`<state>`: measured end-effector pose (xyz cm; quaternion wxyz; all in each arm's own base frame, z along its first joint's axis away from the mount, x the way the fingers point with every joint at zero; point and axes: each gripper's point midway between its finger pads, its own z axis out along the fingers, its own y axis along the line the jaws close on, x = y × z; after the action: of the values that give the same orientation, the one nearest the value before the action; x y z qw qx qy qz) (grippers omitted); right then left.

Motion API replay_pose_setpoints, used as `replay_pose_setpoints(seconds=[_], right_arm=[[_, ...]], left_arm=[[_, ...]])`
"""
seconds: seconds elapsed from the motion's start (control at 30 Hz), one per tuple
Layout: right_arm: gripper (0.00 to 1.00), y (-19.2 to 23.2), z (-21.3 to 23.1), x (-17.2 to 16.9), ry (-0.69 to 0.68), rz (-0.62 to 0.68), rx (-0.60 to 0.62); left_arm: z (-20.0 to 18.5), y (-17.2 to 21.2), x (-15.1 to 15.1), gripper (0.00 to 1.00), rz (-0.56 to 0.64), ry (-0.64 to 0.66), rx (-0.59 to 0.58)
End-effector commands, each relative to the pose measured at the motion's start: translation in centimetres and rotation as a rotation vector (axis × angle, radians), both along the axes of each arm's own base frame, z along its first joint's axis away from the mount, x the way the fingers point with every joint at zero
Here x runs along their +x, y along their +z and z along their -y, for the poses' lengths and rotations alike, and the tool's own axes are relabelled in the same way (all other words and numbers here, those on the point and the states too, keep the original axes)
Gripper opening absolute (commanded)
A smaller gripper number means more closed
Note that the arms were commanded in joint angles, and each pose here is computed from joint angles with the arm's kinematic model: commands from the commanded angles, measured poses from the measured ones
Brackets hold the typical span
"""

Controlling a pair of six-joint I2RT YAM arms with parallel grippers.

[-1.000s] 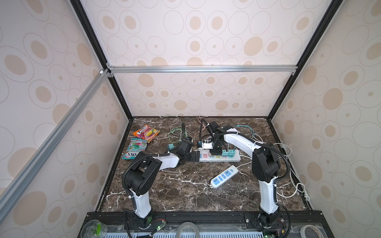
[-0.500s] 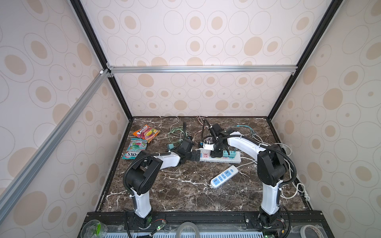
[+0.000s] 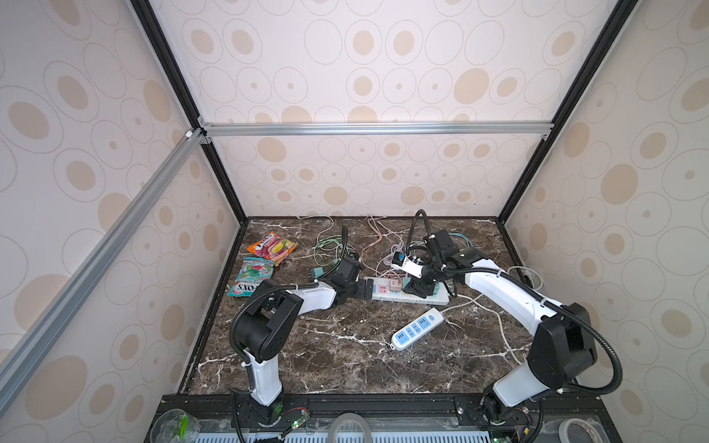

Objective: Insert the plug

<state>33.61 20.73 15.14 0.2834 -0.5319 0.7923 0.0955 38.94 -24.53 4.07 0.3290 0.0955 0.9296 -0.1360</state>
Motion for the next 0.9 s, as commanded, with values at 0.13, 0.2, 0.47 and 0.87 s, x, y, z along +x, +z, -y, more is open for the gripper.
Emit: replay_pose_setpoints(seconds=[0.13,0.2,0.47,0.87], right_arm=[[0.71,-2.6,0.2,3.1,-0.117,-0.016,-0.040],[0.71,-2.9,-0.3,3.6,-0.101,-0.023,-0.041],[0.57,-4.0,-1.5,5.4,-0.100,-0.087,-0.047],[0.18,-7.1,-1.1,2.2,-0.005,-0.215,-0.095]], left_arm=[[-0.5,-2.5,-1.1,0.98,-0.074,-0.025,0.090],[-0.5,-2.6,-1.2,0.98,-0.076,-0.027,0.091],[-0.7,-2.9,-1.4,0.98,-0.084,-0.025,0.092],[-0.7,-3.1,-1.5,0.98,-0.091,-0.029,0.096]])
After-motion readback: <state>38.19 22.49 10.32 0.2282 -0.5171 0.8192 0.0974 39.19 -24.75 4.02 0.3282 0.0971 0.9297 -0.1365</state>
